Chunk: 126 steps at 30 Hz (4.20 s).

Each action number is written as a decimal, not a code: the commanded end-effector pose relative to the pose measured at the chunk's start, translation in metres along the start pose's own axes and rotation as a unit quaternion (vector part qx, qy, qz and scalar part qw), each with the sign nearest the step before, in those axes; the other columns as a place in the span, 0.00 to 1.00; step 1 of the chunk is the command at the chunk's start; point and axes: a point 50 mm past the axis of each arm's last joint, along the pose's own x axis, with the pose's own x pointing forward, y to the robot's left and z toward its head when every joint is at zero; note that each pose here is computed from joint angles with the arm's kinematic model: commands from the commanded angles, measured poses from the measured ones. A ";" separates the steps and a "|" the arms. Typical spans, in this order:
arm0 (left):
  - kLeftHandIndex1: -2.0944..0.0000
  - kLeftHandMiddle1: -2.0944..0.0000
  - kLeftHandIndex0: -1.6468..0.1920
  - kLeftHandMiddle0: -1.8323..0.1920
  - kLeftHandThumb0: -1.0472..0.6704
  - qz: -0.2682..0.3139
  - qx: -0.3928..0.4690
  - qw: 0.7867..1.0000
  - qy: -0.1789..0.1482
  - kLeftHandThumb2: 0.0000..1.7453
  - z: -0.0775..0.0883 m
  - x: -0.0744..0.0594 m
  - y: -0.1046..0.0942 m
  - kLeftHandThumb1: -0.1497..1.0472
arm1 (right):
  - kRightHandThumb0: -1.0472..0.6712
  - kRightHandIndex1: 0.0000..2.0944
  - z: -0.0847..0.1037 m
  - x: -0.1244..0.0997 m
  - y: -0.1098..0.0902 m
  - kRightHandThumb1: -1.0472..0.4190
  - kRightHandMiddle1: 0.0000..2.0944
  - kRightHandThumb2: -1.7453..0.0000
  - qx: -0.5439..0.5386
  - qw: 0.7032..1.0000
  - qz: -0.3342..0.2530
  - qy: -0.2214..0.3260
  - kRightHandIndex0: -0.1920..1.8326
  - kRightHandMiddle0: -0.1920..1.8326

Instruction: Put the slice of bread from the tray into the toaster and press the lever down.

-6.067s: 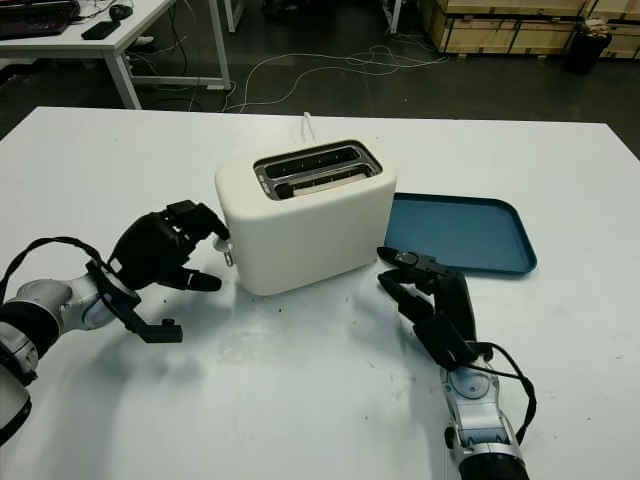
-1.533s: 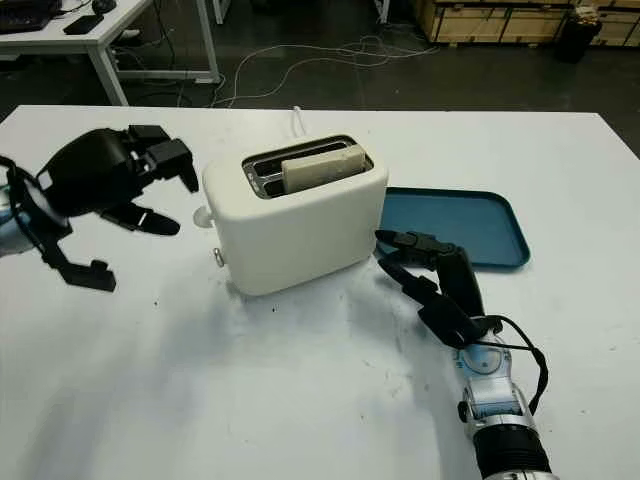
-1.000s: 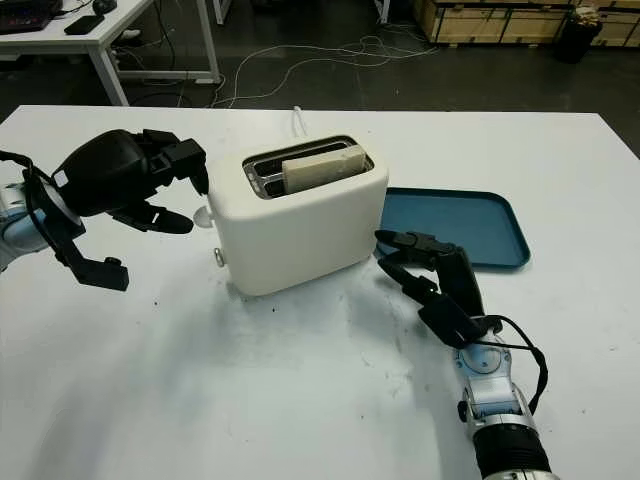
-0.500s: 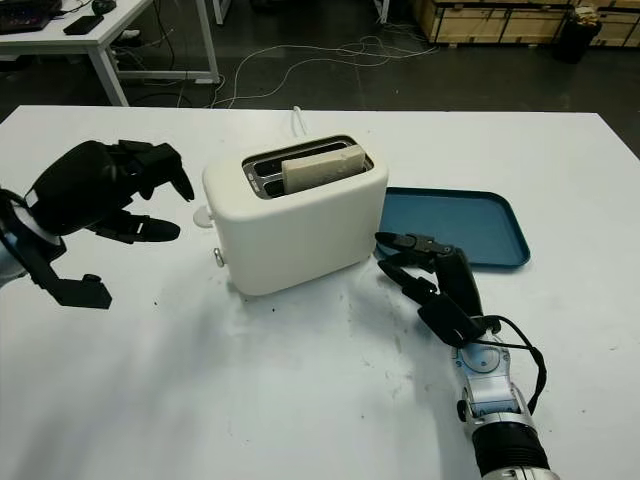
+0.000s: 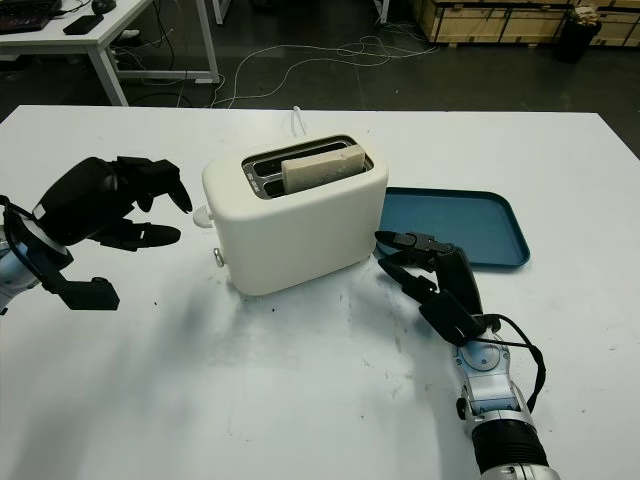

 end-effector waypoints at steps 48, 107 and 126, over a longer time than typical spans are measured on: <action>0.35 0.17 0.66 0.54 0.16 -0.019 -0.049 0.999 0.009 0.27 0.003 0.004 -0.032 0.89 | 0.25 0.40 0.000 -0.010 -0.005 0.09 0.01 0.92 0.029 1.000 -0.009 -0.009 0.43 0.57; 0.99 0.51 0.10 0.33 0.08 -0.341 -0.162 0.914 0.152 0.01 0.093 -0.009 -0.245 0.80 | 0.25 0.41 -0.005 -0.028 -0.003 0.09 0.01 0.92 -0.003 0.999 0.027 0.025 0.44 0.58; 0.99 0.40 0.12 0.32 0.09 -0.220 -0.181 0.951 0.124 0.00 0.068 0.002 -0.204 0.82 | 0.23 0.40 -0.001 -0.018 0.003 0.09 0.01 0.92 0.013 1.000 0.016 0.009 0.43 0.58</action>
